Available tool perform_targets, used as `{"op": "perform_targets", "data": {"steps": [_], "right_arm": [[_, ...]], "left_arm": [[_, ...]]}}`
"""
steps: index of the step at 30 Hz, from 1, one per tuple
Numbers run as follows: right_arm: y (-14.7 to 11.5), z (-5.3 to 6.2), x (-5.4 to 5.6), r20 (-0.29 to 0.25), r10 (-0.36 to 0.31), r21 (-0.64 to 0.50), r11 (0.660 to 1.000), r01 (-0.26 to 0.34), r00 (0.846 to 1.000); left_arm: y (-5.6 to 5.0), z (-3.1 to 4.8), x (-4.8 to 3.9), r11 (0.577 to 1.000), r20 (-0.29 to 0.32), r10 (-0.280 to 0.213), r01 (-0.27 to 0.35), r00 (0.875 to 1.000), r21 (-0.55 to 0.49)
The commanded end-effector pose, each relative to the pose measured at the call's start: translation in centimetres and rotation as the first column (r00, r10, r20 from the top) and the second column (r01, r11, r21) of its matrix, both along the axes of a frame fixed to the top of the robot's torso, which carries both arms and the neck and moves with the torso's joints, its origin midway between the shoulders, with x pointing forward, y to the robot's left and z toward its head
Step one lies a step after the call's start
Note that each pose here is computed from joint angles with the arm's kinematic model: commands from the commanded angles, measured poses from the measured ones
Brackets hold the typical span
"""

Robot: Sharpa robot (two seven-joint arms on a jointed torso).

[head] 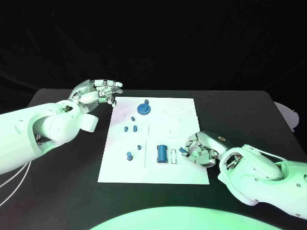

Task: Assemble the parts on the task board

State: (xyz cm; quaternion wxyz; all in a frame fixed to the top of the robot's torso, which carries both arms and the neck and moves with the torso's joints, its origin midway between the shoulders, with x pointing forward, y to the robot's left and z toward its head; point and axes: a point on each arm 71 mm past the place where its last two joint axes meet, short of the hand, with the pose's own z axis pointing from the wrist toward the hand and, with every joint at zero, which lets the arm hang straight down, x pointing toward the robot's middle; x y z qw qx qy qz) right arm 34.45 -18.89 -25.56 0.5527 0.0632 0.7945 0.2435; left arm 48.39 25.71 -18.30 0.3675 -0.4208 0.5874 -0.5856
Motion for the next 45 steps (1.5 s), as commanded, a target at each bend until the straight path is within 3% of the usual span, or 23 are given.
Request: {"op": "perform_targets", "data": {"steps": [1, 7, 19, 45], "right_arm": [[0.3, -0.3, 0.2, -0.055, -0.040, 0.057, 0.997, 0.043, 0.998], [1.3, -1.2, 0.5, -0.131, -0.023, 0.056, 0.998, 0.030, 0.991], [2.6, -2.1, 0.7, -0.197, 0.013, 0.033, 0.999, -0.007, 0.980], [3.1, -2.1, 0.9, -0.165, 0.025, 0.009, 1.000, -0.024, 0.986]], "left_arm": [[-0.3, 0.09, -0.04, 1.000, 0.004, -0.015, 0.015, 1.000, -0.013], [-0.4, 0.10, -0.05, 1.000, 0.003, -0.017, 0.017, 1.000, -0.014], [-0.3, 0.10, -0.08, 1.000, 0.002, -0.018, 0.018, 1.000, -0.014], [-0.2, 0.10, -0.10, 1.000, 0.001, -0.017, 0.017, 1.000, -0.013]]}}
